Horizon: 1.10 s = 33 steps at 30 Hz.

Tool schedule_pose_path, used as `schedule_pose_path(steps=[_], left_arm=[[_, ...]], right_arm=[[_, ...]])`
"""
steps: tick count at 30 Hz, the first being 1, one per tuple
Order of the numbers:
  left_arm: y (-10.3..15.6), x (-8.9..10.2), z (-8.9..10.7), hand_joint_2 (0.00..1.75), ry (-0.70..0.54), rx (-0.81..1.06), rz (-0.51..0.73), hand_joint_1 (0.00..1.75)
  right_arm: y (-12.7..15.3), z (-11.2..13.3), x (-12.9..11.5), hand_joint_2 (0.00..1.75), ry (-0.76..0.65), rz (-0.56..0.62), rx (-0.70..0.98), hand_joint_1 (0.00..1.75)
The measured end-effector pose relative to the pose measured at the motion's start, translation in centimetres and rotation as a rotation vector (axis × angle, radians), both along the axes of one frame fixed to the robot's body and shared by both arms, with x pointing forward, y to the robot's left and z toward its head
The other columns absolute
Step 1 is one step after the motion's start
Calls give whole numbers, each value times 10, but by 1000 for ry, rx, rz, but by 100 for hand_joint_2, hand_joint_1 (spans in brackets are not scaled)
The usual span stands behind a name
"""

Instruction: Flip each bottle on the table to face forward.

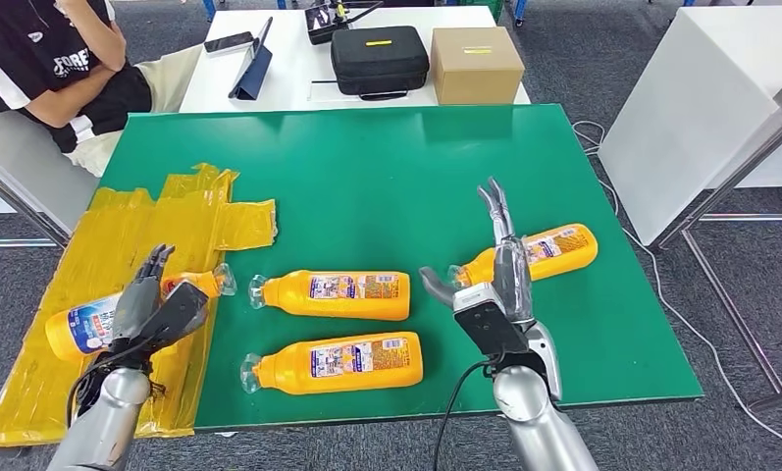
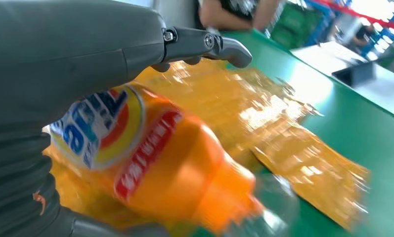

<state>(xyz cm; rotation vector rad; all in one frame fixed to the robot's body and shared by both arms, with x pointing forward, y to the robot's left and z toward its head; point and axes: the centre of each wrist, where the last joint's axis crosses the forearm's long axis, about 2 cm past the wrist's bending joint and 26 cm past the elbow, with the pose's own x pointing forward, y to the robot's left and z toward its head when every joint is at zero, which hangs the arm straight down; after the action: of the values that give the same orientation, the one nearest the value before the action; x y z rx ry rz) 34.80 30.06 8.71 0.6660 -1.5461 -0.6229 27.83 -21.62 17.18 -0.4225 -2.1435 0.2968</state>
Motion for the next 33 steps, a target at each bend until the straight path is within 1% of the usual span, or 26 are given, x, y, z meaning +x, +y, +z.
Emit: schedule_pose_path(steps=[2, 7, 16, 18, 21, 25, 28, 33], left_arm=[[-3, -3, 6, 0, 6, -24, -35, 0], [-9, -12, 17, 0, -10, -47, -93, 0], [-11, -17, 25, 0, -48, -46, -107, 0], [-12, -18, 26, 0, -47, -71, -128, 0], [-15, -23, 29, 0, -53, -178, -207, 0], [-20, -31, 39, 175, -92, -380, -356, 0], [-22, -35, 47, 175, -127, -506, -438, 0], [-27, -41, 48, 175, -136, -639, -471, 0]], right_arm=[[1, -1, 0, 175, 6, 2, -3, 0], [1, -4, -2, 175, 21, 5, -7, 0], [1, -5, -2, 175, 23, 5, -9, 0], [1, -5, -2, 175, 24, 5, -10, 0], [1, -7, -4, 175, 29, 2, -13, 0], [0, -7, -5, 175, 30, -10, -29, 0], [-3, -3, -5, 175, 19, -48, -73, 0], [-15, 5, -3, 175, -26, -170, -228, 0]])
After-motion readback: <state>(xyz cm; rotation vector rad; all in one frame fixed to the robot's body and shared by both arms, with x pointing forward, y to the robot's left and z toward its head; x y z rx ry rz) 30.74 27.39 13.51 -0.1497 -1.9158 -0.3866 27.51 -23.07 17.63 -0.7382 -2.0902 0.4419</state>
